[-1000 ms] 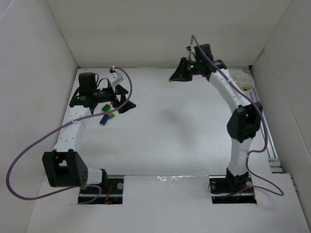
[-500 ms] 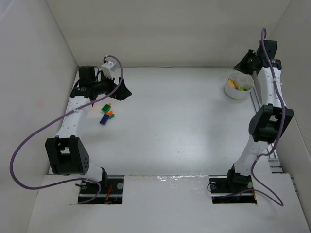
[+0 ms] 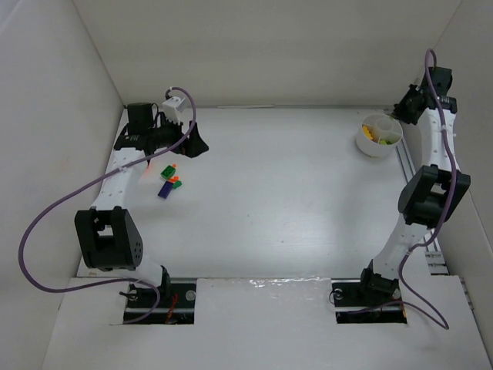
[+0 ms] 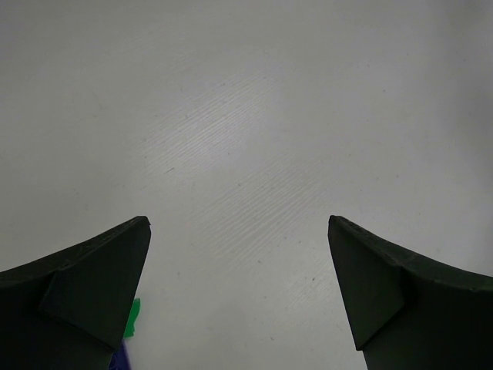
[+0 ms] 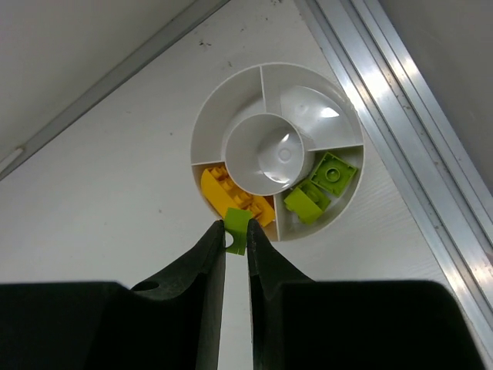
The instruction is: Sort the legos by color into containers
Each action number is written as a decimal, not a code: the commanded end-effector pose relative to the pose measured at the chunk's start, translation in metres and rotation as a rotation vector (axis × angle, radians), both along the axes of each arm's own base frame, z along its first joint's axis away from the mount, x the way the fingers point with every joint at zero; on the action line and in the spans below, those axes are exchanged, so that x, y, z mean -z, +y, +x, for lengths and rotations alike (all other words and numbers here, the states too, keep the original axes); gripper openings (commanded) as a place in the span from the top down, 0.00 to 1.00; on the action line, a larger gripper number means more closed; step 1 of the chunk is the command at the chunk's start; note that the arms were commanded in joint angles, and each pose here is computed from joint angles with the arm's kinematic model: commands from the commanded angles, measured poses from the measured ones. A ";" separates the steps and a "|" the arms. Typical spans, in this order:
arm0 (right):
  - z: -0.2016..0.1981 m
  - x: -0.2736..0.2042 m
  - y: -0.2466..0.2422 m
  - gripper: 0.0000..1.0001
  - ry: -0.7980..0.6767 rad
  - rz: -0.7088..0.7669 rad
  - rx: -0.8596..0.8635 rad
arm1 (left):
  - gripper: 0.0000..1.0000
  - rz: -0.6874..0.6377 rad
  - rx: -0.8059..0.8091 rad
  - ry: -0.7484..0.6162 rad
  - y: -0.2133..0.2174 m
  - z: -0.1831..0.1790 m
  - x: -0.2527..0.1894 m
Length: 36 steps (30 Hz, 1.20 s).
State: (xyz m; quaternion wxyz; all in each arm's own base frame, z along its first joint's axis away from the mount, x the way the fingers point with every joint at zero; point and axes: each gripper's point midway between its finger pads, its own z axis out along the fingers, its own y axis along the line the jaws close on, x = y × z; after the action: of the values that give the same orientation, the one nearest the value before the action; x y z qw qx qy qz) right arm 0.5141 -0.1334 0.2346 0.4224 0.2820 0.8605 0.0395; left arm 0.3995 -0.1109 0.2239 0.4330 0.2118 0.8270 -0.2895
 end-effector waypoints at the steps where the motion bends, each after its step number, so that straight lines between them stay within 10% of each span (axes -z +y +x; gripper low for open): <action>1: 0.002 0.005 -0.012 1.00 0.021 -0.052 0.031 | 0.01 -0.002 0.000 -0.046 -0.002 0.008 -0.019; 36: -0.013 0.063 -0.034 0.98 0.175 -0.046 0.096 | 0.01 0.004 0.047 -0.042 -0.016 0.011 -0.015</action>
State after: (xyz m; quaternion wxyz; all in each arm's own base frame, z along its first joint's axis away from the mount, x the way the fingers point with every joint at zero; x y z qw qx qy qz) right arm 0.5001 -0.1594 0.1703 0.3509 0.3102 0.8834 -0.0164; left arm 0.4069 -0.1212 0.2139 0.4178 0.2195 0.8319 -0.2918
